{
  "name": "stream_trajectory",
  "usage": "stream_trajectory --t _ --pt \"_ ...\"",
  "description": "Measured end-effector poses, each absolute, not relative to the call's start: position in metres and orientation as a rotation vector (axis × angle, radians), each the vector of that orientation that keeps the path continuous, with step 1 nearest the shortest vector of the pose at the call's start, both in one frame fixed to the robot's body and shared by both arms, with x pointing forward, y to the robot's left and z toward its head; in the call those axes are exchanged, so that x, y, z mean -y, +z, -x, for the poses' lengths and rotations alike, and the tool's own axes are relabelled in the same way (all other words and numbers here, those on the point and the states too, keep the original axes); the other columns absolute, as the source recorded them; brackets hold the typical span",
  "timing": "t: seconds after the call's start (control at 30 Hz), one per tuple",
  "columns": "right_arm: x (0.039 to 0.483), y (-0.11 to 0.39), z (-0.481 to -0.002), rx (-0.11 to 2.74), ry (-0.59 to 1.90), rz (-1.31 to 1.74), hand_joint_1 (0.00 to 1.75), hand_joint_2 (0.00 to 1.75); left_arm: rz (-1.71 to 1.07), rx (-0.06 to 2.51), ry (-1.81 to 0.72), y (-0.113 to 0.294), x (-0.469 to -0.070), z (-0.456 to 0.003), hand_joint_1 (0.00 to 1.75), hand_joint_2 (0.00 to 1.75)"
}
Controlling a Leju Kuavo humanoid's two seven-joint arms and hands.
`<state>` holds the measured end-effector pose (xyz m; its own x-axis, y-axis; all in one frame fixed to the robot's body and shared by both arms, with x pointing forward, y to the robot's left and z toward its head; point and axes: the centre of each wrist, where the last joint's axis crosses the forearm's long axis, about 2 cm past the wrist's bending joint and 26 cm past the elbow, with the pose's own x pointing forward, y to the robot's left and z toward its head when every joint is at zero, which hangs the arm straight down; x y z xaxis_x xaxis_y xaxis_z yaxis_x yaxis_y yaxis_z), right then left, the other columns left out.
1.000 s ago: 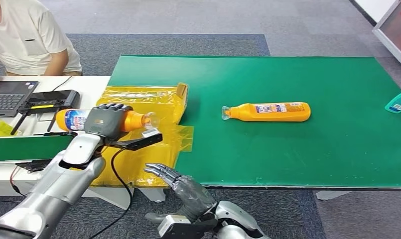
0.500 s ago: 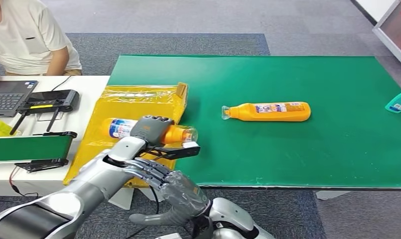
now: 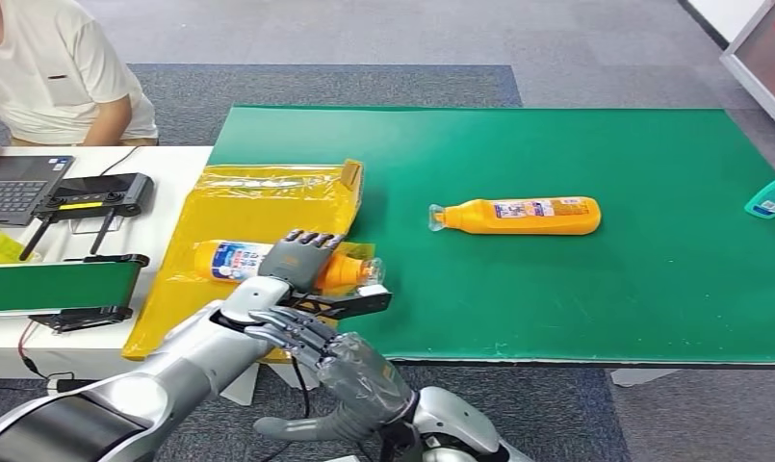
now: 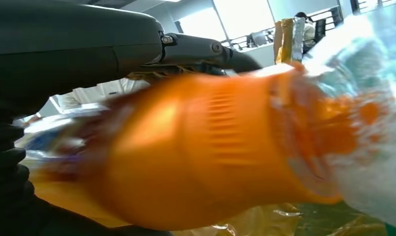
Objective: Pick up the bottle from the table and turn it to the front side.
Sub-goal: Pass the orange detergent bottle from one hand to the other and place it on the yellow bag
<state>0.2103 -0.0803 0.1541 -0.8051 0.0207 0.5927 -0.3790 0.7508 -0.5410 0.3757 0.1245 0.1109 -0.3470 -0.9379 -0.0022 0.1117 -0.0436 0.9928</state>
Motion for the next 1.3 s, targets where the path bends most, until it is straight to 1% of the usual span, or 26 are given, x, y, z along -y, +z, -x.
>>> stream_trajectory --t 0.17,0.4,0.7,0.87,1.0,1.13,1.3 --pt "0.081 0.151 -0.208 2.318 0.904 -0.337 0.0 1.75 -0.976 1.321 -1.589 0.106 -0.125 -0.373 0.0 1.75" --pt "0.082 0.149 -0.207 2.297 0.905 -0.366 0.0 1.75 -0.94 1.355 -1.572 0.104 -0.126 -0.372 0.0 1.75" --pt "0.083 0.146 -0.206 2.278 0.904 -0.372 0.0 1.75 -0.719 1.496 -1.416 0.095 -0.128 -0.362 0.0 1.75" --pt "0.085 0.142 -0.206 2.275 0.896 -0.332 0.0 1.75 -0.5 1.571 -1.18 0.094 -0.129 -0.348 0.0 1.75" --pt "0.09 0.139 -0.205 2.273 0.881 -0.257 0.0 1.75 -0.365 1.666 -0.934 0.106 -0.129 -0.328 0.0 1.75" --pt "0.094 0.137 -0.205 2.288 0.858 -0.191 0.0 1.75 -0.366 1.804 -0.757 0.122 -0.139 -0.302 0.0 1.75" --pt "0.1 0.134 -0.203 2.295 0.791 -0.074 0.0 1.75 -0.398 1.997 -0.464 0.136 -0.173 -0.247 0.0 1.75"
